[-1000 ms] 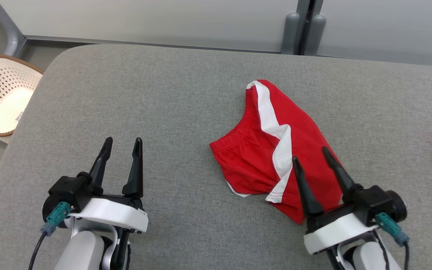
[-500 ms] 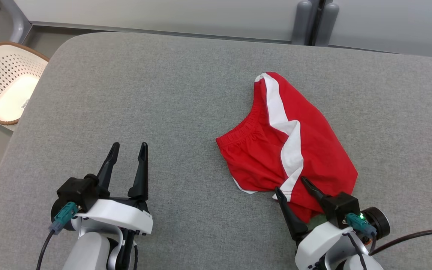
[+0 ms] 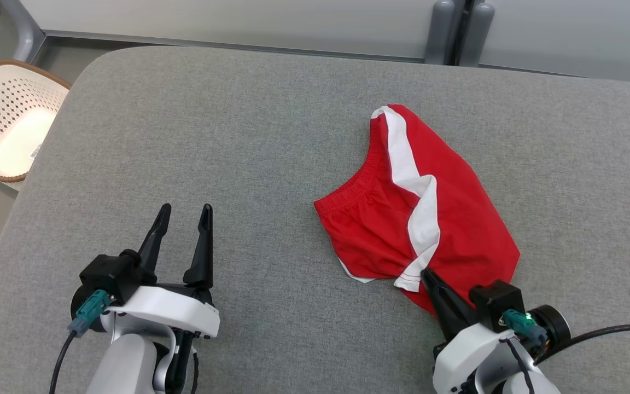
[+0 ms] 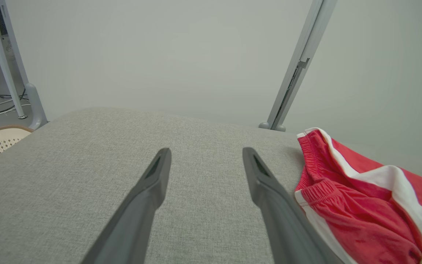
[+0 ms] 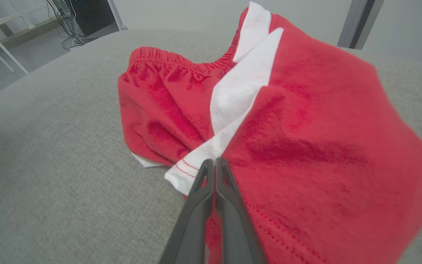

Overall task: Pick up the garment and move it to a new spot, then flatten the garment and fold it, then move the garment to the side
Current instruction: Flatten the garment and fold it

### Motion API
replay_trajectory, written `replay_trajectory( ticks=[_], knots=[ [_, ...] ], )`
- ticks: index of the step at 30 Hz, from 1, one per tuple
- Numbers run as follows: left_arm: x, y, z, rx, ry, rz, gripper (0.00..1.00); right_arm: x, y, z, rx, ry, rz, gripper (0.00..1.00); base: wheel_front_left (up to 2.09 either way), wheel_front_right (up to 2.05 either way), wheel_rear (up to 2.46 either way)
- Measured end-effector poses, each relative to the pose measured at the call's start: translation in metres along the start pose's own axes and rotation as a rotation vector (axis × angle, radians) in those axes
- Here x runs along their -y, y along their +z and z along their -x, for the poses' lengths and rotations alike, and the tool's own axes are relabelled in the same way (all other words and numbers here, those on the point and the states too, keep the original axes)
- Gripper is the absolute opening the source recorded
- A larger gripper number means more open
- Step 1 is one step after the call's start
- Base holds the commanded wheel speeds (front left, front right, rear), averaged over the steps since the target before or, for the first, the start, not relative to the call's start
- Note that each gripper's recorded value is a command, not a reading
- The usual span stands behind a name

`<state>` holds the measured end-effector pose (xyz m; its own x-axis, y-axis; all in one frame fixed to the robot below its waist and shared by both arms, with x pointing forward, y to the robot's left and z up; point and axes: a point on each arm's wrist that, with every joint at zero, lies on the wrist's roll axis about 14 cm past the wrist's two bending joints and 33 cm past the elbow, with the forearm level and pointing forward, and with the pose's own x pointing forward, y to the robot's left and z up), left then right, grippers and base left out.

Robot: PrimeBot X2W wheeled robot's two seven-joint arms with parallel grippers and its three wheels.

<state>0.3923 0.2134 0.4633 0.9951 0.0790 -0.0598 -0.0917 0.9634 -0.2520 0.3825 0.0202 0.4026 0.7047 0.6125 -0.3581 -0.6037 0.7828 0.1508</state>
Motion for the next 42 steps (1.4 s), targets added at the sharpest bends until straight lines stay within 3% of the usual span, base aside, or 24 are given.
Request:
replay_trajectory(
  ticks=[10, 20, 21, 22, 33, 42],
  knots=[
    [0.001, 0.004, 0.000, 0.011, -0.004, 0.006, 1.00, 0.019, 0.014, 0.003, 0.056, -0.058, 0.003, 0.00, 0.00, 0.00, 0.00],
    [0.017, 0.007, -0.001, 0.023, -0.051, 0.003, 1.00, 0.074, 0.049, 0.033, 0.208, -0.243, 0.030, 0.00, 0.00, 0.00, 0.00],
    [0.020, 0.008, -0.001, 0.026, -0.060, 0.004, 1.00, 0.077, 0.054, 0.037, 0.235, -0.256, 0.040, 0.38, 0.00, 0.00, 0.00],
    [0.026, 0.009, -0.001, 0.030, -0.078, 0.005, 1.00, 0.079, 0.060, 0.044, 0.276, -0.274, 0.060, 1.00, 0.00, 0.00, 0.00],
    [0.045, 0.000, 0.005, 0.004, -0.136, -0.005, 1.00, 0.084, 0.051, 0.062, 0.317, -0.310, 0.039, 1.00, 0.00, 0.00, 0.00],
    [0.041, -0.002, 0.006, 0.000, -0.123, -0.006, 1.00, 0.040, 0.047, 0.039, 0.265, -0.163, 0.046, 1.00, 0.00, 0.00, 0.00]
  ],
)
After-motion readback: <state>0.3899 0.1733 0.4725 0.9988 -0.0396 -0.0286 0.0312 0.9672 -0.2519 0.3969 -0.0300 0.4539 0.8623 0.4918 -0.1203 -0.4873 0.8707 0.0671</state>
